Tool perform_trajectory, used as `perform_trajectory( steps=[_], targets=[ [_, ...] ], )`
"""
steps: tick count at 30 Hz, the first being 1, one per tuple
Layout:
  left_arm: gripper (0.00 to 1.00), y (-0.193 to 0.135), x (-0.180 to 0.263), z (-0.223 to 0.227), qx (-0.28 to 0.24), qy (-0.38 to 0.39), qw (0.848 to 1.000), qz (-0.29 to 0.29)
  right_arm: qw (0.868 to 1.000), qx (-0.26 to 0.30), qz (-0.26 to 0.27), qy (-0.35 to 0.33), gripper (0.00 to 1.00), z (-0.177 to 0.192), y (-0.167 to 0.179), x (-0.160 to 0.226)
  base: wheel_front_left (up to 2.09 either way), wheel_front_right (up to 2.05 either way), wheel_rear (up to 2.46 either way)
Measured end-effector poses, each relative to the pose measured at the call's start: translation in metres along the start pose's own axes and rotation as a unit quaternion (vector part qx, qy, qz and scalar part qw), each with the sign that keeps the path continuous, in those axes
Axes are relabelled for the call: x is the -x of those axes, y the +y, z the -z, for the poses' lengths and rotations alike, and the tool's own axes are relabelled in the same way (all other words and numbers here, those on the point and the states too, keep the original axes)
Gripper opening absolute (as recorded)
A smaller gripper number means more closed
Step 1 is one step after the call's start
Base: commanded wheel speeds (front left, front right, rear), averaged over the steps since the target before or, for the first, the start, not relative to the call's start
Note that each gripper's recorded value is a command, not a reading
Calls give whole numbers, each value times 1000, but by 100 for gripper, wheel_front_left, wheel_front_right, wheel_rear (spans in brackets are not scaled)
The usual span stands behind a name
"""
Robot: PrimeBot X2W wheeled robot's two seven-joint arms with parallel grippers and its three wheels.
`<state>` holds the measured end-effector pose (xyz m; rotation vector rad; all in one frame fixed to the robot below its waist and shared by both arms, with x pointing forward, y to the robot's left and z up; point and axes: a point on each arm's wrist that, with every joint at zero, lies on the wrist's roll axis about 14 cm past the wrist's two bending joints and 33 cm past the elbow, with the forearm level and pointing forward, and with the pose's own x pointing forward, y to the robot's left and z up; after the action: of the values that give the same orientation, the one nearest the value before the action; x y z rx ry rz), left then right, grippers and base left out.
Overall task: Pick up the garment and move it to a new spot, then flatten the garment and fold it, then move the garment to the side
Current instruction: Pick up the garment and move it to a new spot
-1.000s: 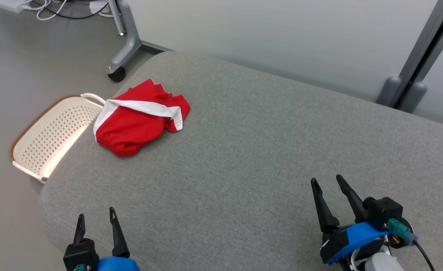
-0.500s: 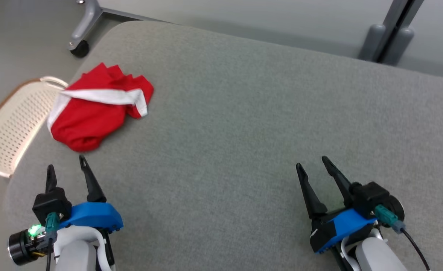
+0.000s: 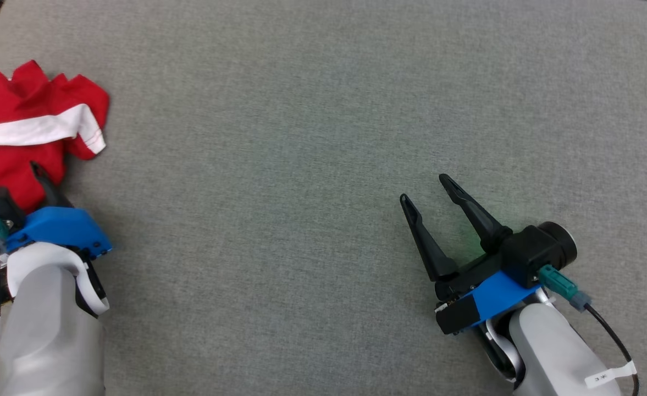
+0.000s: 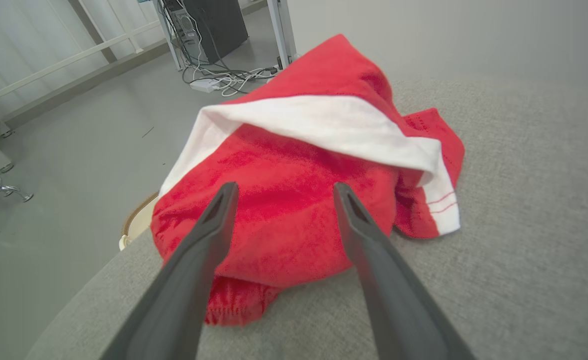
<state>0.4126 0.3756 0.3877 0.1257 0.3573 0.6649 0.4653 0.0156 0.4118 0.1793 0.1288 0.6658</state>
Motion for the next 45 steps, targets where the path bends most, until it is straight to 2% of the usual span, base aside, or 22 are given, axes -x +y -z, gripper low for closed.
perform_trajectory(
  steps=[8, 9, 10, 11, 16, 21, 25, 33, 40, 45],
  targets=[
    [100, -12, -23, 29, -11, 61, 998, 0, 1000, 6, 14, -3, 100, 1, -23, 6, 0, 0, 0],
    [46, -12, -25, 29, -11, 64, 998, -1, 1000, 7, 16, -3, 100, 1, -25, 6, 0, 0, 0],
    [20, -13, -26, 31, -12, 67, 998, 1, 1000, 7, 18, -2, 100, 2, -27, 7, 0, 0, 0],
    [0, -13, -27, 31, -9, 70, 998, 1, 1000, 7, 20, -3, 100, 1, -28, 7, 0, 0, 0],
    [0, -16, -30, 14, 6, 50, 999, 16, 999, 9, 28, -14, 100, -8, -33, 6, 0, 0, 0],
    [0, -27, -34, -48, 18, -38, 997, 59, 999, 9, 33, -35, 100, -28, -27, 5, 0, 0, 0],
    [0, -50, -21, -102, 25, -113, 987, 108, 998, 7, 42, -47, 100, -42, -21, 11, 0, 0, 0],
    [0, -132, 35, -167, 59, -205, 949, 230, 994, 9, 95, -61, 100, -62, -30, 46, 0, 0, 0],
    [0, -218, 98, -159, 80, -202, 909, 357, 984, 16, 161, -69, 100, -73, -51, 92, 0, 0, 0],
    [0, -273, 147, -149, 87, -189, 872, 443, 973, 22, 216, -74, 100, -80, -70, 131, 0, 0, 0]
  ],
)
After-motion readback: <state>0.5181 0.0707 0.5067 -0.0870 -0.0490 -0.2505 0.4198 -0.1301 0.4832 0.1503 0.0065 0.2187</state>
